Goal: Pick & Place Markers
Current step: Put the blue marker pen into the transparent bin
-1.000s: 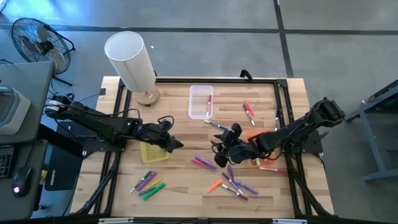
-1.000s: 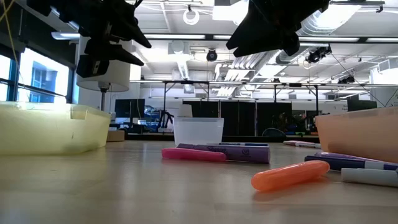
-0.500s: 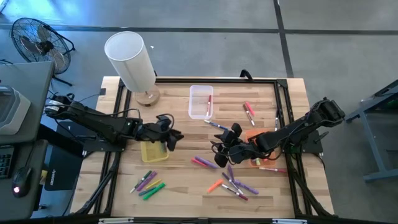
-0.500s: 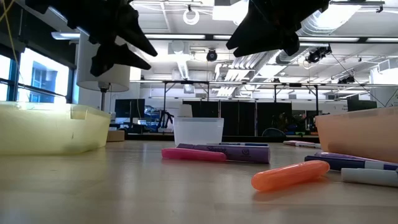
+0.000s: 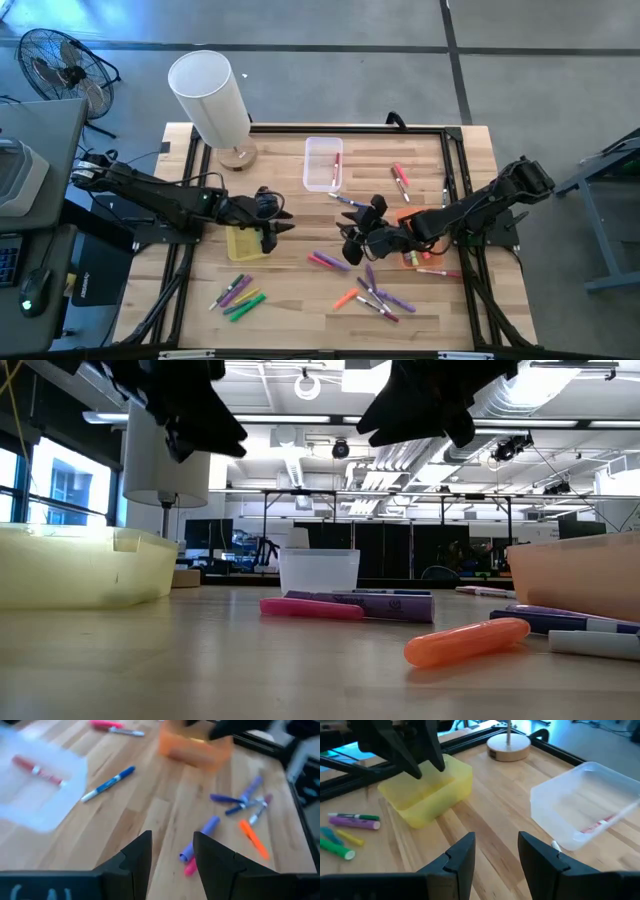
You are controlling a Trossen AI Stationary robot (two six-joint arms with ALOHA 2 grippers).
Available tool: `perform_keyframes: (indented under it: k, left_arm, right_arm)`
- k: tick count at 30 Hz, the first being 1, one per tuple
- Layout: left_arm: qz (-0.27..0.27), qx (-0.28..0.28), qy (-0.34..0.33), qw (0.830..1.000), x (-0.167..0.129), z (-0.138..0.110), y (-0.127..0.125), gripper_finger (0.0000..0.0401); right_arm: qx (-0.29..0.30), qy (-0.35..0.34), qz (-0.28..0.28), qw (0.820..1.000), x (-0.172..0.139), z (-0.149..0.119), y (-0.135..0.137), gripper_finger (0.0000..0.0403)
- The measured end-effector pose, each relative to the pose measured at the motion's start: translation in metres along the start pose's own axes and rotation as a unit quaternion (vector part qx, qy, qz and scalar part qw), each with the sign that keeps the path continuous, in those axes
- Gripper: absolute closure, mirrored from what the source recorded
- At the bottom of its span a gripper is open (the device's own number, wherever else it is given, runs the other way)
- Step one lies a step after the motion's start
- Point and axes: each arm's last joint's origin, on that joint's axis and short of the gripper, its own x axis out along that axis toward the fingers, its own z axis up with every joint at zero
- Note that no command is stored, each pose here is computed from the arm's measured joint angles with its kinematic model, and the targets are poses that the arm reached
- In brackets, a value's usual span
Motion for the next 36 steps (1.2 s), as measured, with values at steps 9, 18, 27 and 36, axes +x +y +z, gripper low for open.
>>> perform_keyframes:
  k: [9,18,27,36]
  left_arm:
    - [0.034,0.056,0.126,0.990,-0.021,0.012,0.000,0.0258]
    - [0.016,0.038,0.130,0.991,-0.037,-0.014,0.013,0.0258]
    - [-0.008,-0.012,0.033,0.999,-0.071,-0.031,0.032,0.0258]
    - [0.000,-0.019,-0.019,1.000,-0.076,-0.041,0.040,0.0258]
  right_arm:
    - [0.013,-0.003,0.038,0.999,0.007,0.011,-0.001,0.0266]
    - [-0.024,0.057,0.004,0.998,0.003,0.032,-0.004,0.0266]
    - [0.003,0.267,-0.042,0.963,0.041,0.055,-0.077,0.0266]
    - [-0.069,0.381,-0.076,0.919,0.093,0.029,-0.126,0.0265]
